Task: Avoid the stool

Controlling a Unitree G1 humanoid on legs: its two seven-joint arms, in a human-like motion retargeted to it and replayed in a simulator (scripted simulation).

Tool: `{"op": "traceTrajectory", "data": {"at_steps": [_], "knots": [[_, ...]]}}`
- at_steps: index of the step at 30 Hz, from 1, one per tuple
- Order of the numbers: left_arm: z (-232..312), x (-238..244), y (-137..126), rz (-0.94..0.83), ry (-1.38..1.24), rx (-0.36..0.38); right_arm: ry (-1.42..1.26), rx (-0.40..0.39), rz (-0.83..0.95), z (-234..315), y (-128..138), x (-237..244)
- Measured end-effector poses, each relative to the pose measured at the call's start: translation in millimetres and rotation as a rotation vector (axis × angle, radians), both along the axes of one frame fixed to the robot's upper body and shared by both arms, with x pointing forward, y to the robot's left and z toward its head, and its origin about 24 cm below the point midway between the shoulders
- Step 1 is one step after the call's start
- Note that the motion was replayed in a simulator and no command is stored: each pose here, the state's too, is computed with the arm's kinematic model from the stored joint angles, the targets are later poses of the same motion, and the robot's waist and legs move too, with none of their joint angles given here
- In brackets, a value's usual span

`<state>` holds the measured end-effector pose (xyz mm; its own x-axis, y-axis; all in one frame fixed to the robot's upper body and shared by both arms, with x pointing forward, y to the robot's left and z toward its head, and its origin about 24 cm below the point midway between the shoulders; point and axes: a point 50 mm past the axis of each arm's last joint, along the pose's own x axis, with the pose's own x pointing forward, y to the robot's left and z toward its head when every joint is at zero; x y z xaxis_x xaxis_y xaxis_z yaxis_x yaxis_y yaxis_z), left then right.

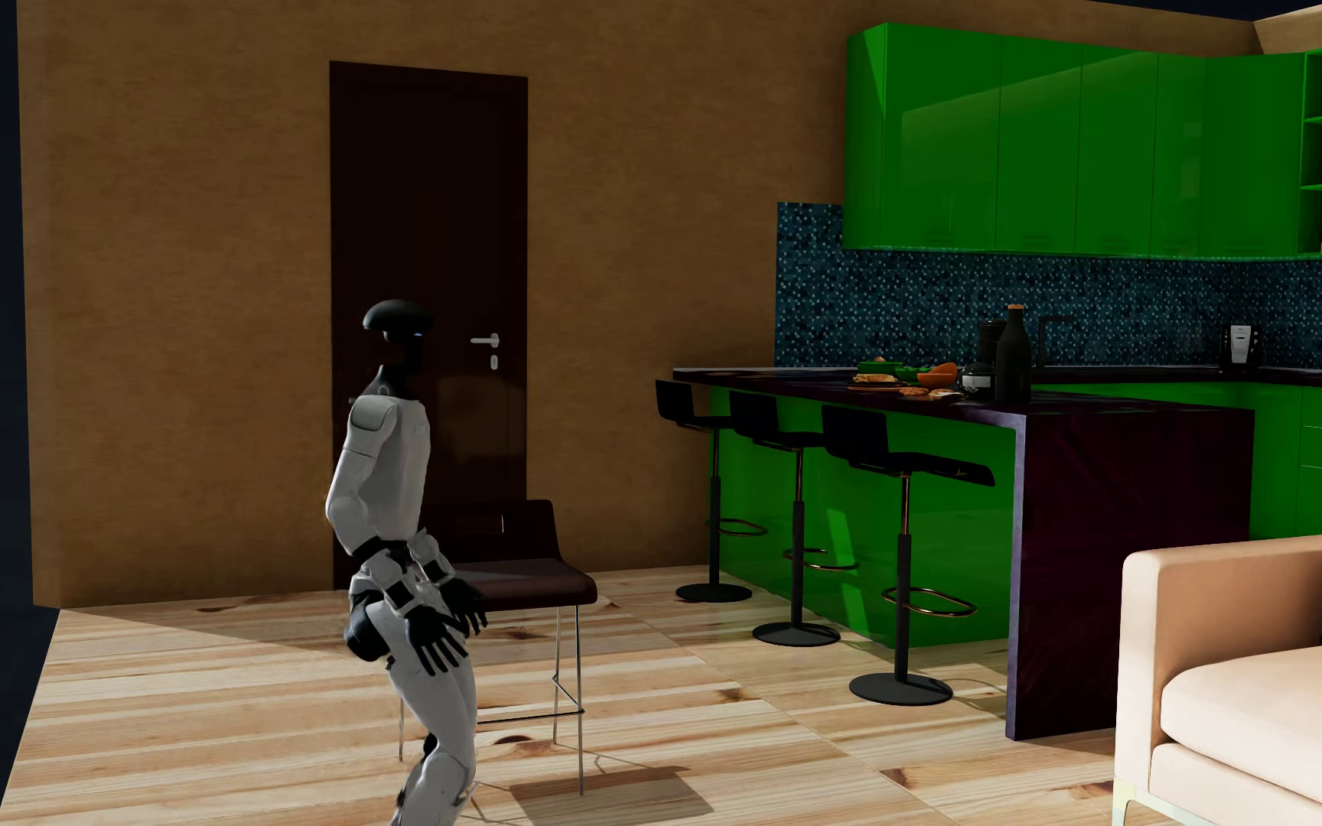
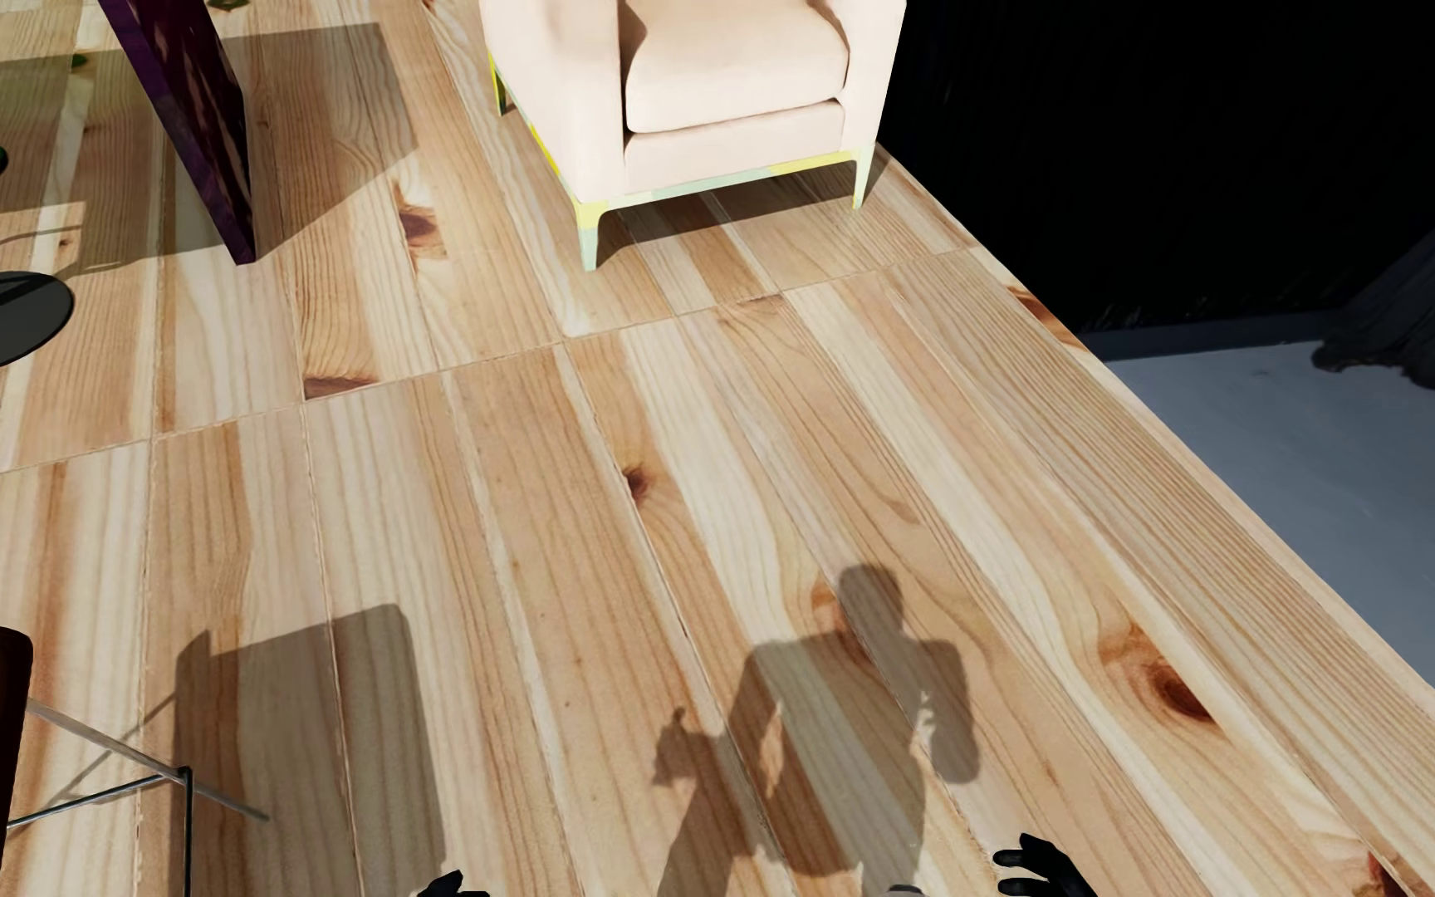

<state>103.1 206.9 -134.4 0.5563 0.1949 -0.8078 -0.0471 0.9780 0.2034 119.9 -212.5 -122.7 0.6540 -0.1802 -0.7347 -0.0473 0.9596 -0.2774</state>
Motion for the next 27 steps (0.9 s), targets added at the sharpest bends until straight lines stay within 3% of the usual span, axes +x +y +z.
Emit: {"op": "traceTrajectory", "data": {"at_steps": [2, 3, 5, 6, 8, 10, 12, 14, 16, 18, 20, 21, 23, 25, 27], "knots": [[18, 47, -25, -0.029, -0.161, -0.077, 0.131, -0.044, 0.039, -10, -17, -35], [10, 40, -29, -0.079, -0.111, -0.125, 0.073, -0.071, 0.029, -1, -26, -21], [2, 13, -22, -0.067, -0.006, -0.204, -0.099, -0.058, -0.041, 12, -16, 21], [-2, -8, -10, -0.016, 0.058, -0.192, -0.235, -0.020, -0.017, 31, 6, 60], [-20, -75, 12, -0.065, 0.344, -0.044, -0.417, 0.105, -0.001, 54, 50, 104], [-20, -67, 6, 0.020, 0.326, 0.009, -0.326, 0.100, 0.015, 29, 39, 60], [-4, -18, 2, 0.070, 0.140, 0.039, -0.171, 0.007, -0.016, 12, -4, 16], [-3, 18, -13, 0.018, 0.062, -0.020, -0.070, -0.089, -0.021, 8, -34, 1], [0, 7, -3, 0.031, 0.025, -0.113, -0.212, -0.100, -0.080, 28, -27, 43], [1, -12, 3, -0.002, 0.047, -0.106, -0.399, -0.018, -0.057, 54, 8, 88], [-17, -49, 7, -0.133, 0.225, -0.001, -0.447, 0.061, 0.087, 56, 50, 105], [-14, -45, 14, -0.099, 0.204, 0.034, -0.372, 0.066, 0.075, 40, 45, 84], [-2, -11, 2, -0.046, 0.052, 0.034, -0.162, 0.015, 0.085, 13, 18, 31], [13, 39, -15, -0.065, -0.103, -0.013, 0.006, -0.012, 0.034, -1, -6, -16], [19, 61, -21, -0.085, -0.148, -0.083, -0.006, -0.066, -0.015, 0, -28, -15]]}}
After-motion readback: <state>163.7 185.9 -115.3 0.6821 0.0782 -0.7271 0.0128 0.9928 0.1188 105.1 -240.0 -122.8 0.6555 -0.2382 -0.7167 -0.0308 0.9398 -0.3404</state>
